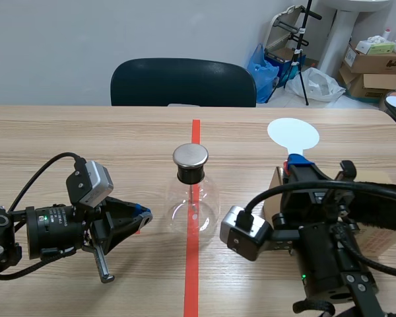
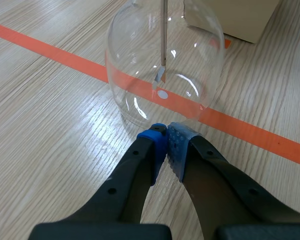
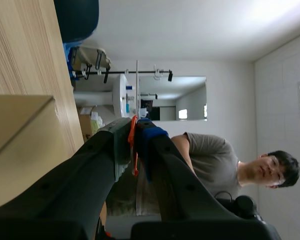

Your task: Do the electroscope experiment

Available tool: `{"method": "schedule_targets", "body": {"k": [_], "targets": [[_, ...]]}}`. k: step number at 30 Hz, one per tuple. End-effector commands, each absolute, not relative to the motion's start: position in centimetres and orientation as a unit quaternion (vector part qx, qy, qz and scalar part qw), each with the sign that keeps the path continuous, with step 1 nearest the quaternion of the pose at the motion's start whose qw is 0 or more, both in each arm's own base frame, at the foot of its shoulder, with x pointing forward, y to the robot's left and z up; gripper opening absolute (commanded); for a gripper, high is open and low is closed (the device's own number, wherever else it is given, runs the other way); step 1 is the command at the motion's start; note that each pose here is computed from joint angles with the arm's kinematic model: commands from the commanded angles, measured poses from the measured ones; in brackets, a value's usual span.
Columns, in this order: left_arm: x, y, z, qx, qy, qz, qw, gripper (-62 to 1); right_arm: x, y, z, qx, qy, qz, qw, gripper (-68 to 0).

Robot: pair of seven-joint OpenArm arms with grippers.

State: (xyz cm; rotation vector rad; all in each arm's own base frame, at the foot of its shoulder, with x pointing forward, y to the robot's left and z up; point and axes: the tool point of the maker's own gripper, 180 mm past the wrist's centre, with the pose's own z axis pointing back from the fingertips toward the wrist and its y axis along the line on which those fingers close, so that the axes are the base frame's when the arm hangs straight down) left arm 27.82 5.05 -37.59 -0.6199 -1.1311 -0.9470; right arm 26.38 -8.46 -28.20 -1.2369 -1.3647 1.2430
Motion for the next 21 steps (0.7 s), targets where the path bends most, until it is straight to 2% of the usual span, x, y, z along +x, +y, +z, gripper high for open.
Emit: {"method": "schedule_targets", "body": {"k": [1, 11, 21], "targets": [[28.3, 4.6, -36.5, -0.284, -0.522, -0.419, 0.686, -56.8, 26.8, -8.8, -27.3, -0.51, -0.554, 0.487, 0.442, -66.5], [28.3, 4.6, -36.5, -0.284, -0.523, -0.419, 0.686, -56.8, 26.9, -9.6, -27.3, -0.521, -0.545, 0.475, 0.454, -66.5], [28.3, 4.6, -36.5, -0.284, -0.523, -0.419, 0.686, -56.8, 26.3, -5.7, -27.4, -0.466, -0.591, 0.53, 0.391, -66.5]]}}
